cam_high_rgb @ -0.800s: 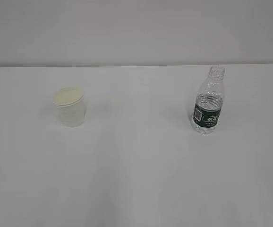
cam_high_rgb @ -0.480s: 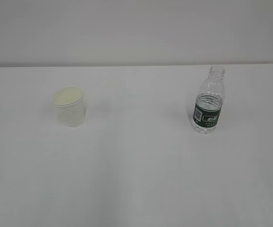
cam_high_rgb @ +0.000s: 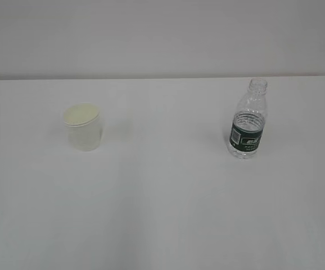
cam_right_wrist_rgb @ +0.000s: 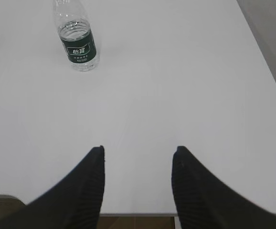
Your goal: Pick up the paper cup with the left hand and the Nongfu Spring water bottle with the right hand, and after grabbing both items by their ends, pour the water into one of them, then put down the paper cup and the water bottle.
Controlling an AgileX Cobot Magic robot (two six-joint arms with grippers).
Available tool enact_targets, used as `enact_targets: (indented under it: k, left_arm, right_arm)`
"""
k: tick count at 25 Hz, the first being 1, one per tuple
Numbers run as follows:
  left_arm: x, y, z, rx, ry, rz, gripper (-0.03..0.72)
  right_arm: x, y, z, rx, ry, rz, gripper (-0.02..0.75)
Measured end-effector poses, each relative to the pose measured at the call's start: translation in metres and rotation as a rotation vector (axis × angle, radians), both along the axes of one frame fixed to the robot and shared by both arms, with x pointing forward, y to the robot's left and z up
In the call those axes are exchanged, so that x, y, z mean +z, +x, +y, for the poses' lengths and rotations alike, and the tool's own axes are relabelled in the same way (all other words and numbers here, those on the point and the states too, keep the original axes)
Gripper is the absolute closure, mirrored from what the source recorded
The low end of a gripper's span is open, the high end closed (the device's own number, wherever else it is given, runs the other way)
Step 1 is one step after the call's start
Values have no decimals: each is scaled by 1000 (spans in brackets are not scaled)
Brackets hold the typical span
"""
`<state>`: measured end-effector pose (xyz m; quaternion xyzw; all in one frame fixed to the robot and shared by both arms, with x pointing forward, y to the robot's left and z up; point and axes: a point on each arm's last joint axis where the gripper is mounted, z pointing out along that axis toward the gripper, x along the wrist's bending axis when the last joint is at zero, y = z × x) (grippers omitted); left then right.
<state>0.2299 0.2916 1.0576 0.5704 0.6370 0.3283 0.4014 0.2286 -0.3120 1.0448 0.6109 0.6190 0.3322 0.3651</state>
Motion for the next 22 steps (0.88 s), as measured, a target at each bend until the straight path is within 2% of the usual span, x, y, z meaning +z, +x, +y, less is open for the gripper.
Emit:
enact_targets:
  k: [15, 18, 22]
  left_arm:
    - [1, 0, 0, 0, -1, -7, 228]
    - [6, 0, 0, 0, -3, -42, 228]
    - [25, 4, 0, 6, -5, -117, 228]
  right_arm:
    - [0, 0, 0, -1, -1, 0, 390]
    - [6, -1, 0, 6, 7, -42, 390]
    - [18, -2, 2, 25, 30, -123, 391]
